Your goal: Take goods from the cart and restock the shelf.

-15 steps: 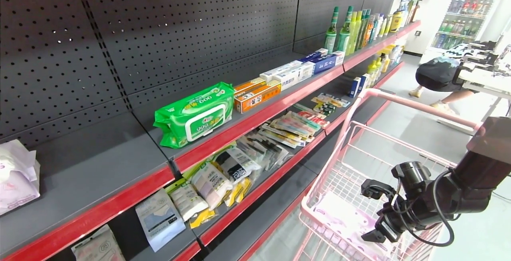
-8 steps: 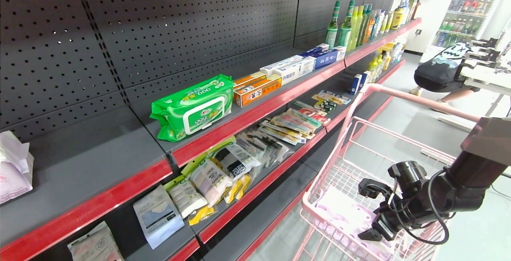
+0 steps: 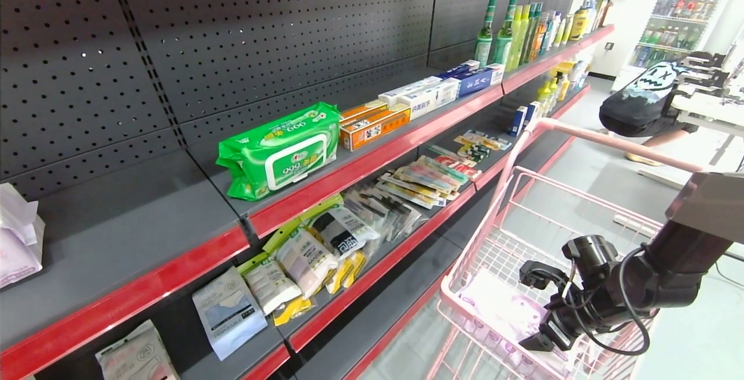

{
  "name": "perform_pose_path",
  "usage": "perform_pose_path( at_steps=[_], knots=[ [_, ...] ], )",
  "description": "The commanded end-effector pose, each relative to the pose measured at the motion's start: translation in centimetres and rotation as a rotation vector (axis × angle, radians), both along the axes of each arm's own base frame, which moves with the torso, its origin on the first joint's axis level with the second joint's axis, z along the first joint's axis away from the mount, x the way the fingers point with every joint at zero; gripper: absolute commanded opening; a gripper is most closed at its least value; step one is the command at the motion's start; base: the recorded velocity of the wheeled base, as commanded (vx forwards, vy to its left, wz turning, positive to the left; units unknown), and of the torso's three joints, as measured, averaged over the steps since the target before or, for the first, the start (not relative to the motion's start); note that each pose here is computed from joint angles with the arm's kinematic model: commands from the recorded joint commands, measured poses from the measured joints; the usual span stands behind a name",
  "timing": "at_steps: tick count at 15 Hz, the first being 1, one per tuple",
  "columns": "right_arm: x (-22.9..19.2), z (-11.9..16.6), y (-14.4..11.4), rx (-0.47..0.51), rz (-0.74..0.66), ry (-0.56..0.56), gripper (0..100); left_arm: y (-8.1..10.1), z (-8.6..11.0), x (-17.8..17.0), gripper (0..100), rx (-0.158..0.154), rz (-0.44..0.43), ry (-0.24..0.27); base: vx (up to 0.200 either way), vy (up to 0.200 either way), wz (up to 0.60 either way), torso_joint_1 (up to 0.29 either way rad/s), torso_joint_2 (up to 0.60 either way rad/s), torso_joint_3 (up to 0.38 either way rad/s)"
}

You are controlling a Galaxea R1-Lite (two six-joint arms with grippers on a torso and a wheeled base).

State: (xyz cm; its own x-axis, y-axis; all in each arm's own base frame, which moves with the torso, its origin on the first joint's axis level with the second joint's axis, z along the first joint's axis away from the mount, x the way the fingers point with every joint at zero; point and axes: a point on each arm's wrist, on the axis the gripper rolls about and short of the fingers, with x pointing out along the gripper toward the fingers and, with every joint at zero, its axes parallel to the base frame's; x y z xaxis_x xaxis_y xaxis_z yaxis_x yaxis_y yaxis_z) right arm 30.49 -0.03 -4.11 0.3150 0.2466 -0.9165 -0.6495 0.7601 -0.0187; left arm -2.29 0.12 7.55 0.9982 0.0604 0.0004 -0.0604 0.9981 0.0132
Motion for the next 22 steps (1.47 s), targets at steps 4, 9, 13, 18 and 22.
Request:
perform_pose_path(
  at_steps=[4, 9, 13, 18, 22],
  knots=[
    [0.2, 1.3, -0.1, 0.003, -0.006, -0.039, 100, 0.0, 0.0, 0.0, 100, -0.001, 0.001, 0.000, 0.000, 0.000, 0.00, 0.000, 0.00, 0.000],
    [-0.7, 3.2, 0.3, 0.068, 0.015, -0.015, 100, 0.0, 0.0, 0.0, 100, 0.001, 0.001, 0.000, 0.000, 0.000, 0.00, 0.000, 0.00, 0.000],
    [-0.2, 1.8, 0.2, 0.070, 0.012, 0.014, 100, 0.0, 0.0, 0.0, 100, 0.001, 0.001, 0.000, 0.000, 0.000, 0.00, 0.000, 0.00, 0.000],
    [0.7, 1.0, 0.2, 0.059, 0.017, 0.012, 100, 0.0, 0.0, 0.0, 100, 0.001, 0.001, 0.000, 0.000, 0.000, 0.00, 0.000, 0.00, 0.000],
    [0.9, 0.2, 0.3, 0.059, 0.017, 0.030, 100, 0.0, 0.0, 0.0, 100, -0.001, 0.001, 0.000, 0.000, 0.000, 0.00, 0.000, 0.00, 0.000]
  ],
)
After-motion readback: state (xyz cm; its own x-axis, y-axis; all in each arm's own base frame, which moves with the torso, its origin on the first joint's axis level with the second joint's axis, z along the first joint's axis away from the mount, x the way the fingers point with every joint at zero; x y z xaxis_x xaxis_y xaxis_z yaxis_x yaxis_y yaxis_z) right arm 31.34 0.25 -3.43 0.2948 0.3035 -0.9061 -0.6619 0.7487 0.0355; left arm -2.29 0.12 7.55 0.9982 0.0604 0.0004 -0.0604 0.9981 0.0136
